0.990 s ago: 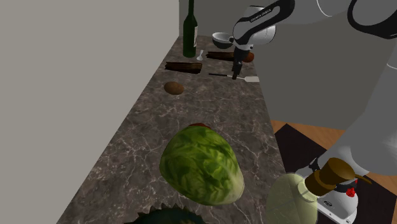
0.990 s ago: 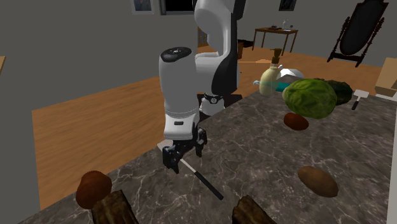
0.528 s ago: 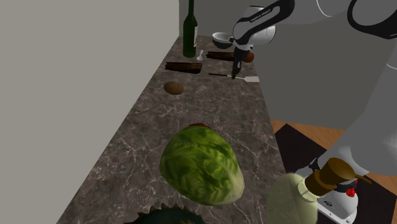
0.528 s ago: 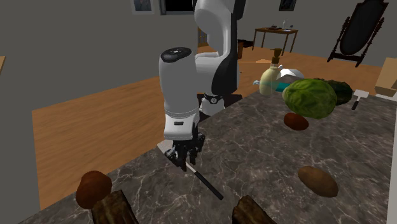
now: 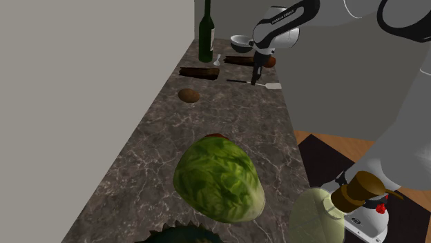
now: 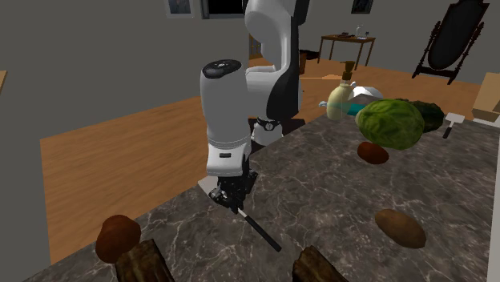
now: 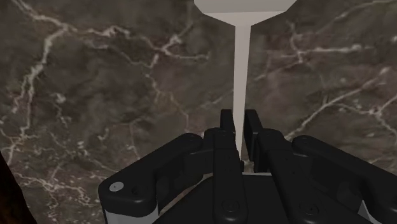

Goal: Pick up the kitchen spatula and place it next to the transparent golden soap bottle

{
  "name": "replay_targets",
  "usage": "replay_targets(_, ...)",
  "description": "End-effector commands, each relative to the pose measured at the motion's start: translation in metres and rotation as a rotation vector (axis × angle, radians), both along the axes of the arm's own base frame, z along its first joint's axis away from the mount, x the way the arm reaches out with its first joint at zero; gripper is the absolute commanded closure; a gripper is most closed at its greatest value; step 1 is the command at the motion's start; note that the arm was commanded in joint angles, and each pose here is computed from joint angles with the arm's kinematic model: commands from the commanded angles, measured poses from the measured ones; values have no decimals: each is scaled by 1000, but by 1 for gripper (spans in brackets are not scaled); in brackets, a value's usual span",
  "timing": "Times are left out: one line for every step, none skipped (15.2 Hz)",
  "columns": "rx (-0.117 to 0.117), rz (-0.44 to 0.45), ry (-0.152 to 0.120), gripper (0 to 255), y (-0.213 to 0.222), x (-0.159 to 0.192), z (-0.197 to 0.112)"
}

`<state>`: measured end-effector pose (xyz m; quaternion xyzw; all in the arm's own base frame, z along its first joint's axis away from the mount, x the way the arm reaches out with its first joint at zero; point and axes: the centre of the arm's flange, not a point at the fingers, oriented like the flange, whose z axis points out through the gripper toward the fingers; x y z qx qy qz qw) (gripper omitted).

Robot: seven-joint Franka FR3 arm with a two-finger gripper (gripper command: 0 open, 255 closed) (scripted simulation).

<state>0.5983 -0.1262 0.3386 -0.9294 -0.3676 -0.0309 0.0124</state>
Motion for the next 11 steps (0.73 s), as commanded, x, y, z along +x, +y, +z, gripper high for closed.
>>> replay_targets(0,0,0,255,0,0,5)
replay_targets(0,0,0,255,0,0,10)
replay_targets(0,0,0,255,0,0,16)
replay_targets(0,0,0,255,0,0,21)
replay_targets(0,0,0,255,0,0,26)
replay_targets(0,0,0,255,0,0,32)
replay_targets(0,0,0,255,0,0,37)
replay_targets(0,0,0,255,0,0,42)
replay_targets(0,0,0,255,0,0,47)
replay_targets(0,0,0,255,0,0,53)
replay_targets(0,0,0,255,0,0,58)
